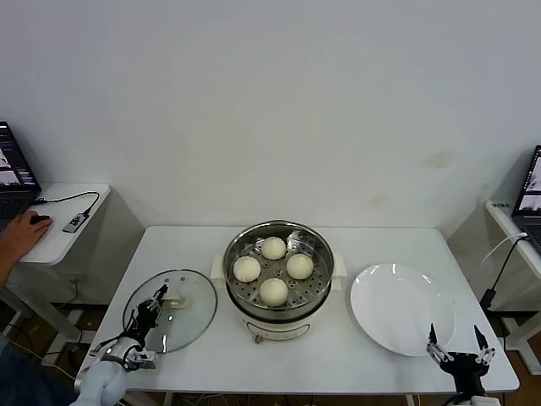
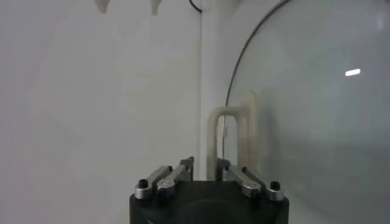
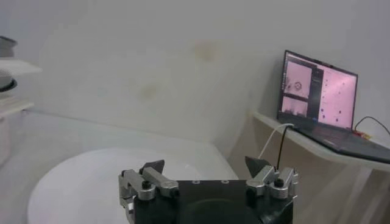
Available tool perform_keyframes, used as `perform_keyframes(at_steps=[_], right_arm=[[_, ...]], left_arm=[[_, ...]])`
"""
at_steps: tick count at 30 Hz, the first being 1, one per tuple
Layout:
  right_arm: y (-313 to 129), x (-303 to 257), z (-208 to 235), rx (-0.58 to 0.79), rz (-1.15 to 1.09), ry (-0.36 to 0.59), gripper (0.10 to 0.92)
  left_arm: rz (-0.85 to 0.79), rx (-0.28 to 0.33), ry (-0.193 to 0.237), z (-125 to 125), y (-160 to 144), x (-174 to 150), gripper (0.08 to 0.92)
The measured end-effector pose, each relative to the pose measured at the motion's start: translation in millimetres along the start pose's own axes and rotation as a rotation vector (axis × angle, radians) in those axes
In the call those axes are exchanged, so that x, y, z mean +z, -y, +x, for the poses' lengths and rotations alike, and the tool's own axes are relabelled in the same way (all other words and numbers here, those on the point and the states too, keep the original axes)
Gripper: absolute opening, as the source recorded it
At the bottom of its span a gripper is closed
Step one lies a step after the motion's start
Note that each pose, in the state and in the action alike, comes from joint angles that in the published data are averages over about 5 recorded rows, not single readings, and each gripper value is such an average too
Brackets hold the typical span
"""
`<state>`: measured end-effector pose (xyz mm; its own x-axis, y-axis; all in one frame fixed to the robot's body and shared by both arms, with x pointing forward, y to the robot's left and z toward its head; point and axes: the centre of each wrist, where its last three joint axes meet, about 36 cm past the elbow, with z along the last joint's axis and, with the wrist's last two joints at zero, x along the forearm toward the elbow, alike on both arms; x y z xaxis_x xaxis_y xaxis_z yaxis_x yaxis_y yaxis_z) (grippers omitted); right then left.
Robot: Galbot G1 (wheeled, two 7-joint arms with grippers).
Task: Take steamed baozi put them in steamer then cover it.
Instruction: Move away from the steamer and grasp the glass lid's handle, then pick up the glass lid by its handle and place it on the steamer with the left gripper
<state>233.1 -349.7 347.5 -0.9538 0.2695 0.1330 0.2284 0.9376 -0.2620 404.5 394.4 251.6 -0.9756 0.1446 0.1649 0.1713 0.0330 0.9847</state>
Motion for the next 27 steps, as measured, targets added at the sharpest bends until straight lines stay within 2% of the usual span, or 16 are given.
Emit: perform_keyframes(at_steps=[7, 14, 20, 27], right_arm=[[-6, 1, 0, -0.021, 0.007, 0.000, 0.823], [-16, -6, 0, -0.057, 0.012, 0.021, 0.823], [-23, -9, 1, -0.089, 0.013, 0.034, 0.823], [-28, -11, -1, -0.115, 0.014, 0.044, 0.823]], left_arm=[[0.009, -0.038, -0.012, 10, -3, 3, 0.147], [0.004, -0.085, -0.031, 27, -25, 8, 0.147], [-0.011, -0.120, -0.048, 49, -60, 11, 0.147], [-0.046, -0.167, -0.071, 73, -119, 13, 0.147]])
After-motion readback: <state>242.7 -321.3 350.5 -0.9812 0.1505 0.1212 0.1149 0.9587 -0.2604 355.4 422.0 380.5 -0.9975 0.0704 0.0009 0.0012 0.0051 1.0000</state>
